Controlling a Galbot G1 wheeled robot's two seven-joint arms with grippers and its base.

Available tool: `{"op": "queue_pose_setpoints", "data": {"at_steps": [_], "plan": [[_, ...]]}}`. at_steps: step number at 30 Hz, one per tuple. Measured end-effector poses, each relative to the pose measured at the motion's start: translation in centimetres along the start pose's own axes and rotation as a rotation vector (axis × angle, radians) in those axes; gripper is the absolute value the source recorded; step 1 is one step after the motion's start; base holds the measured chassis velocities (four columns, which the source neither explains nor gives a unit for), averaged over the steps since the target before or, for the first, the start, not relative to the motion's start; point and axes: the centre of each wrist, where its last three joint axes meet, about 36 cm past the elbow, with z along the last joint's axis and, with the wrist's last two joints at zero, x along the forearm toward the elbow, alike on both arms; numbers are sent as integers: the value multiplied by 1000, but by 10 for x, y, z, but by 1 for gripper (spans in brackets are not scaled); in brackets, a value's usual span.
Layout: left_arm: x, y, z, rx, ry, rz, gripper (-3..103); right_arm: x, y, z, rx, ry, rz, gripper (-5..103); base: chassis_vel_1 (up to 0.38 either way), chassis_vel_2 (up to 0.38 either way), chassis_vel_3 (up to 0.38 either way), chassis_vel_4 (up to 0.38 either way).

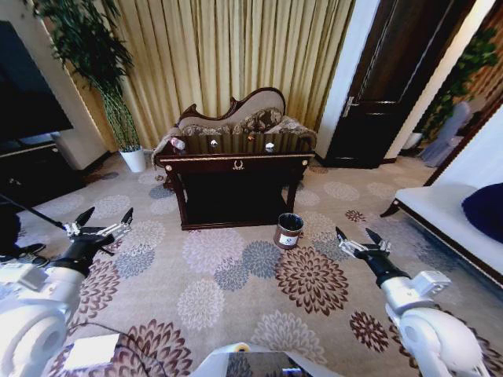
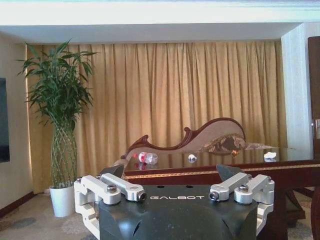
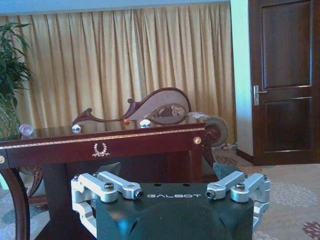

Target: Move to the front of the table and place the trash on the table into the trash bin.

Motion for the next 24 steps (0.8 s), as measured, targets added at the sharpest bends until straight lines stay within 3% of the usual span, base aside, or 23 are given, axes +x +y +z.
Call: {"op": "queue_pose_setpoints", "data": {"at_steps": [13,24], "plan": [[0,-2,0,2,-3,6,100,1,-3,3,4,-8,-25,100,-18,23,19,-21],[-2,-1,0,2,-4,6,100,-1,-4,5,6,-7,-29,100,-130,136,140,-122]]}}
